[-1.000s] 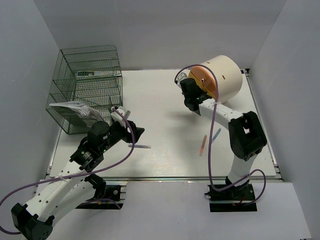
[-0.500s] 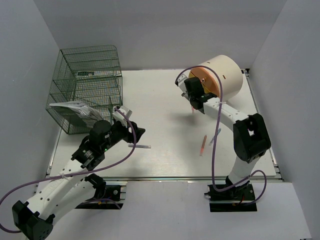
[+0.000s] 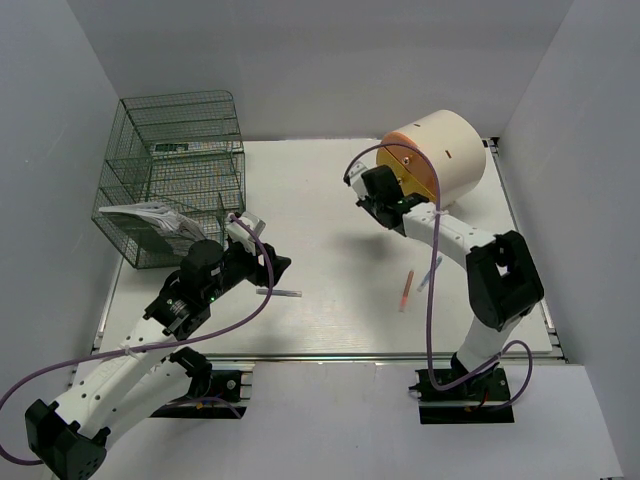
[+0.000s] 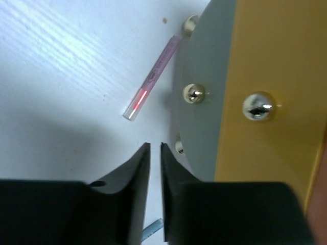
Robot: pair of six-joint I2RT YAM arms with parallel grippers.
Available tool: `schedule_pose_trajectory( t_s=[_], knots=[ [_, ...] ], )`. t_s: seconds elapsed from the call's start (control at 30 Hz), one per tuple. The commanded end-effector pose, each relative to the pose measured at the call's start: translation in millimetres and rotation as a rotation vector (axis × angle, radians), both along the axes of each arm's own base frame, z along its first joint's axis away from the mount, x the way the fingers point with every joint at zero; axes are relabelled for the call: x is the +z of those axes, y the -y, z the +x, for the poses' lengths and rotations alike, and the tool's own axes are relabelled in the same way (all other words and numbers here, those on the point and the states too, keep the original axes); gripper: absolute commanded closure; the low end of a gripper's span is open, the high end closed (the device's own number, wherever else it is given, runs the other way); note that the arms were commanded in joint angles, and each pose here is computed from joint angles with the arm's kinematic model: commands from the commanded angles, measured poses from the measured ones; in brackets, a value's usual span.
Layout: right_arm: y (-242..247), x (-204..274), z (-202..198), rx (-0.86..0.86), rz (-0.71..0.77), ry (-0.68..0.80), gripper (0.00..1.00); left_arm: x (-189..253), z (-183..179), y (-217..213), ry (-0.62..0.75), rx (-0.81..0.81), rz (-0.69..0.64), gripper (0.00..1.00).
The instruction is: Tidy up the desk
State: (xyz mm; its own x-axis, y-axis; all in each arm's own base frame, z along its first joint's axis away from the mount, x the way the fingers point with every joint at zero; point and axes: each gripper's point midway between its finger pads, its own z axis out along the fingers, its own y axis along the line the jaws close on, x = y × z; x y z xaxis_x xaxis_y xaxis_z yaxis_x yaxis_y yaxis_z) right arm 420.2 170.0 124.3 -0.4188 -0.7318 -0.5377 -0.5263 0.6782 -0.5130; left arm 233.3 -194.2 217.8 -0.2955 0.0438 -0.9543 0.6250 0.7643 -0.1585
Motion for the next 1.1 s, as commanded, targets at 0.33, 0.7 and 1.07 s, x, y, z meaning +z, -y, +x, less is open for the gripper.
schedule_pose_trajectory(
  t_s=[0.33,0.7,1.07],
  knots=[
    [3,-41,23,-0.034,-0.247,0.096,1.00,2,-2,1,0.010,-0.012,-0.004,0.25],
    [2,-55,47,-0.056,-0.323,0.105,1.00,1,-3,2,0.009,-0.018,-0.003,0.25],
    [13,-67,56,-0.105,-0.383,0.094,1.00,1,-3,2,0.009,-0.018,-0.003,0.25]
  ],
)
